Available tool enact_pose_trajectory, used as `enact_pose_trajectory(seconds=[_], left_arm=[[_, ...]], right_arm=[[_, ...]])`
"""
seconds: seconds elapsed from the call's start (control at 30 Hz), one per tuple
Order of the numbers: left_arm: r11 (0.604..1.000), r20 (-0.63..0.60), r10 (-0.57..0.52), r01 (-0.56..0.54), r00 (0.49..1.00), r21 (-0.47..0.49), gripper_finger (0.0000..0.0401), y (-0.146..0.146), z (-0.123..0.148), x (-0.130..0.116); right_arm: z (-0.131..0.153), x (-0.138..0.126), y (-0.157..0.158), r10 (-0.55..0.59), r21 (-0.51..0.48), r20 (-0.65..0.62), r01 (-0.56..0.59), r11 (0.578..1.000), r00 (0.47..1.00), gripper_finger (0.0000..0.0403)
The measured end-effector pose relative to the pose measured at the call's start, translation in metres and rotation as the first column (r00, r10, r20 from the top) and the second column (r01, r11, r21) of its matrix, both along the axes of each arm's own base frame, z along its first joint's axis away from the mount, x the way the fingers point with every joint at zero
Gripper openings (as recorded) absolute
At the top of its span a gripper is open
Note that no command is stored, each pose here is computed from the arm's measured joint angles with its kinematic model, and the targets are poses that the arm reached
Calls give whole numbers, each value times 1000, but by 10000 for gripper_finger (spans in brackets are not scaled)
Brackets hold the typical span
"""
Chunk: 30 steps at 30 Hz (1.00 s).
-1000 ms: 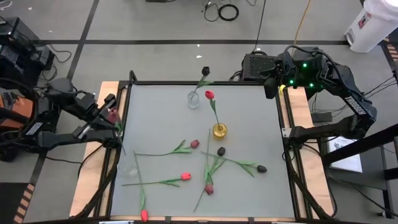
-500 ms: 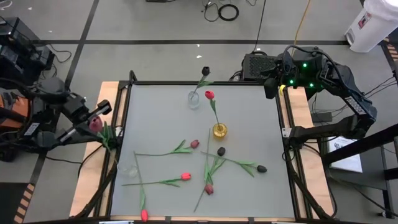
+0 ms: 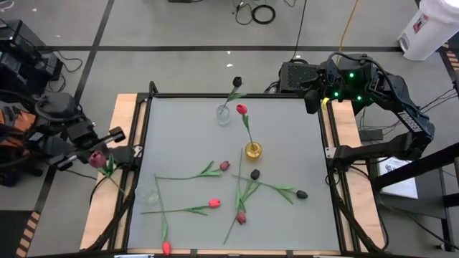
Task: Sort flowers into vase by color
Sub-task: Put the top red tulip into the bottom transparent vase
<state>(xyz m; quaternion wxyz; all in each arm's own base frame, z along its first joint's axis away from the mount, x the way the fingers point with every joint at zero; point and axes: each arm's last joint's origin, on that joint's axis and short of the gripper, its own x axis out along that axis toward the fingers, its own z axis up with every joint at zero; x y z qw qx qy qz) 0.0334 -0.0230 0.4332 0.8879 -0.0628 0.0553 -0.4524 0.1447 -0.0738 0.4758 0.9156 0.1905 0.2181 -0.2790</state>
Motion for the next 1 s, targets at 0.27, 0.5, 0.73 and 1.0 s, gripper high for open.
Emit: enact_pose_trajectory(seconds=[0.27,0.5,0.73,1.0], left_arm=[[994,11,-100,99,995,41,3,-4,-3,-3],[984,55,-163,158,985,78,3,-8,-3,0],[965,74,-252,244,965,98,3,-11,-3,-3],[950,92,-300,289,949,115,3,-14,-3,-4]], right_arm=[[0,0,0,0,0,0,0,1000,1000,187],[0,0,0,0,0,0,0,1000,1000,187],[0,0,0,0,0,0,0,1000,1000,187],[0,0,0,0,0,0,0,1000,1000,187]])
